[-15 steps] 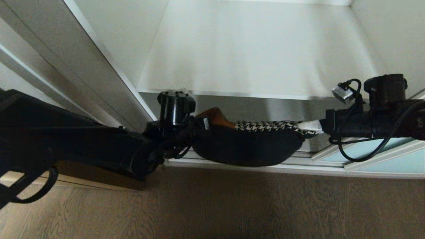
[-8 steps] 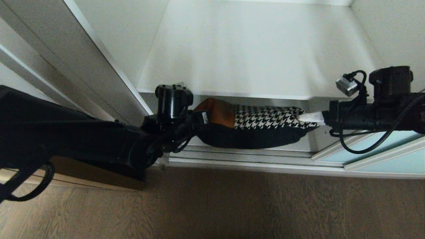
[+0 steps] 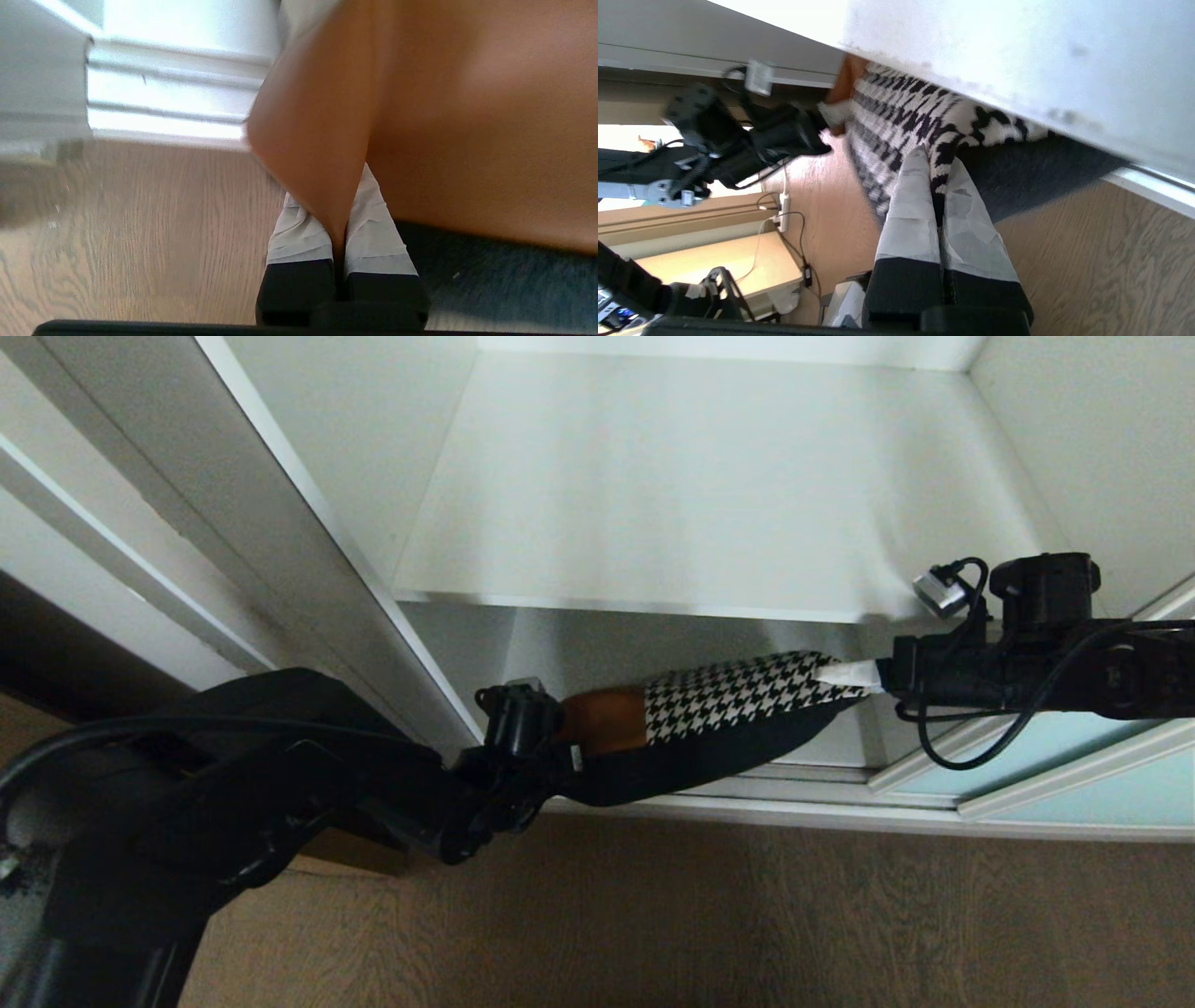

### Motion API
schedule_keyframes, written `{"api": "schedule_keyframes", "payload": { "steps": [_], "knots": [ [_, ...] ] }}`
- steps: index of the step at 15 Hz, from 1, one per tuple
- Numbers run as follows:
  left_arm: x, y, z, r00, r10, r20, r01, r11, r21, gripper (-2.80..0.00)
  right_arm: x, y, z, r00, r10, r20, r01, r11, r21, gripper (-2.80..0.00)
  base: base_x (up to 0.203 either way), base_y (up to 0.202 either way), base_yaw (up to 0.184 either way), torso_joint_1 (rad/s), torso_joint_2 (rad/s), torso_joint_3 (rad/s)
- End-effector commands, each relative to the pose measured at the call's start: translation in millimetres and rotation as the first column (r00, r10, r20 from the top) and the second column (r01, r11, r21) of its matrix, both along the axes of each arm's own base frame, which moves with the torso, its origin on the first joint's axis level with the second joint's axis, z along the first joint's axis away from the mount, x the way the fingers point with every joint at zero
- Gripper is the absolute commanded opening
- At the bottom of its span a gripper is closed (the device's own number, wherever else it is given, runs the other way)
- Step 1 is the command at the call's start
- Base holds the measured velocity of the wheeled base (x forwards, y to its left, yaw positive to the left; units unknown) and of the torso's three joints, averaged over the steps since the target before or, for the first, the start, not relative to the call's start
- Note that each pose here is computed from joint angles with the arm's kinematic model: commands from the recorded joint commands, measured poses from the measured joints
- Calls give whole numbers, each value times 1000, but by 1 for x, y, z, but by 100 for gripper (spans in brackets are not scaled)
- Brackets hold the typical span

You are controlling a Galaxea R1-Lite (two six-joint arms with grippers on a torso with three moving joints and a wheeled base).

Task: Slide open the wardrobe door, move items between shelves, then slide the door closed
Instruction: Place the pillow on the lower shelf

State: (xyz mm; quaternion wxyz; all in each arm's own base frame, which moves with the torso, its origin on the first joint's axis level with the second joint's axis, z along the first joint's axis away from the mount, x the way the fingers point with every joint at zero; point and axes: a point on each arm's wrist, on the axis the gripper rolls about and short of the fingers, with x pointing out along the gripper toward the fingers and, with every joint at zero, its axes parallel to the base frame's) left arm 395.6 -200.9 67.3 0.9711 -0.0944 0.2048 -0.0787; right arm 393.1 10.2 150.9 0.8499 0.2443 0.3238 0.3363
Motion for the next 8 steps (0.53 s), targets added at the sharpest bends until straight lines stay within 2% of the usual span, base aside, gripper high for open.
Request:
{"api": "schedule_keyframes", "payload": {
  "steps": [1, 4, 8],
  "knots": [
    [5, 0, -12, 1000, 11, -17, -11, 1000, 9, -280, 1, -1, -24, 995, -9, -99, 10, 1000, 7, -280, 0, 0, 0, 0, 0, 0],
    [7, -1, -10, 1000, 13, -6, -13, 1000, 4, -280, -10, -4, -27, 993, -10, -115, 10, 1000, 4, -280, 0, 0, 0, 0, 0, 0],
    [12, 0, -17, 999, 23, -30, -22, 1000, 16, -280, -14, -12, -62, 979, -30, -200, 28, 1000, -14, -280, 0, 0, 0, 0, 0, 0]
  ]
}}
